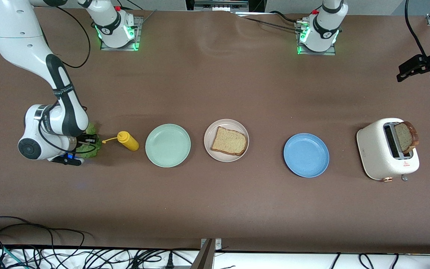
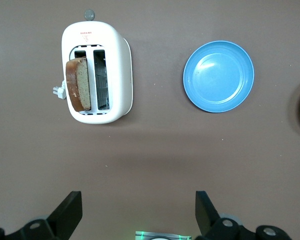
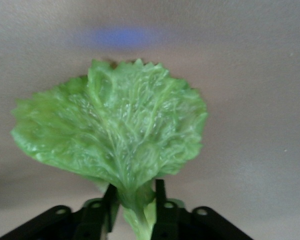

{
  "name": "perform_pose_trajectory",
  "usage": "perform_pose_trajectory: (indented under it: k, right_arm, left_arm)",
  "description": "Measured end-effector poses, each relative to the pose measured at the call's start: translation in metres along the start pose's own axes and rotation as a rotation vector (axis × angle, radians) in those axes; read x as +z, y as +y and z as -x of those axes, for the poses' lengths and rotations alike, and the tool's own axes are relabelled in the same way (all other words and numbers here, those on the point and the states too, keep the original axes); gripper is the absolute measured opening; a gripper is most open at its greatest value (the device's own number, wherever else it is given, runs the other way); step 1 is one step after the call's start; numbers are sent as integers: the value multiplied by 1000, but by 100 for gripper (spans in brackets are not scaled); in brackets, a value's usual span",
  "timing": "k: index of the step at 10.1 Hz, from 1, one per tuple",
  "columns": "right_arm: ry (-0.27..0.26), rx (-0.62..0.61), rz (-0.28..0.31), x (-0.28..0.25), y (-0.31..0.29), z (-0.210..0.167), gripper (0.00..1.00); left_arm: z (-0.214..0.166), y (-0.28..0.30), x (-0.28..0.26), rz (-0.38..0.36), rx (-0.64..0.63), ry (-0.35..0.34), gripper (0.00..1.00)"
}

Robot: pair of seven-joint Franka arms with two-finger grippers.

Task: Make sandwich on beige plate with both arms
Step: 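Carry the lettuce leaf over the toast on the beige plate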

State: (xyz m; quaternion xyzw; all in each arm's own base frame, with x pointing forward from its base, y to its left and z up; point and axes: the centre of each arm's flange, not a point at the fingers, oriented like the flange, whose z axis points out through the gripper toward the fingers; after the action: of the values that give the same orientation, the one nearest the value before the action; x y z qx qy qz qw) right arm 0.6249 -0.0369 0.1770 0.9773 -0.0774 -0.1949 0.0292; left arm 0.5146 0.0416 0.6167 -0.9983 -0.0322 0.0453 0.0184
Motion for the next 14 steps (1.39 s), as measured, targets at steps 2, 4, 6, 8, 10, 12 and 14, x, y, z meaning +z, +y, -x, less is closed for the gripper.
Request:
perform_pose_trajectory:
  k: [2,4,6,8,10,12,14]
  right_arm:
    - [41,12,-7,-31,1,3,11]
    - [52,12,-11,-78,1,13,11]
    - [67,-16,-17,-140,-15,27,9]
    - [119,-57,-38,-199,-61,44,9]
    - [169,-94,-78,-230,-136,67,9]
    - [244,-167,-112,-237,-226,96,9]
    - [344,-243,-140,-219,-319,118,9]
  left_arm:
    - [0,-1,0,0,-2,-1,100]
    - [0,-2,0,1,-4,-2,100]
    - [0,-3,1,1,-6,-5,100]
    - [0,-4,1,1,-7,-6,100]
    - [0,-4,1,1,-8,-6,100]
    - [0,-4,1,1,-9,-6,100]
    - [0,-5,1,1,-10,-7,100]
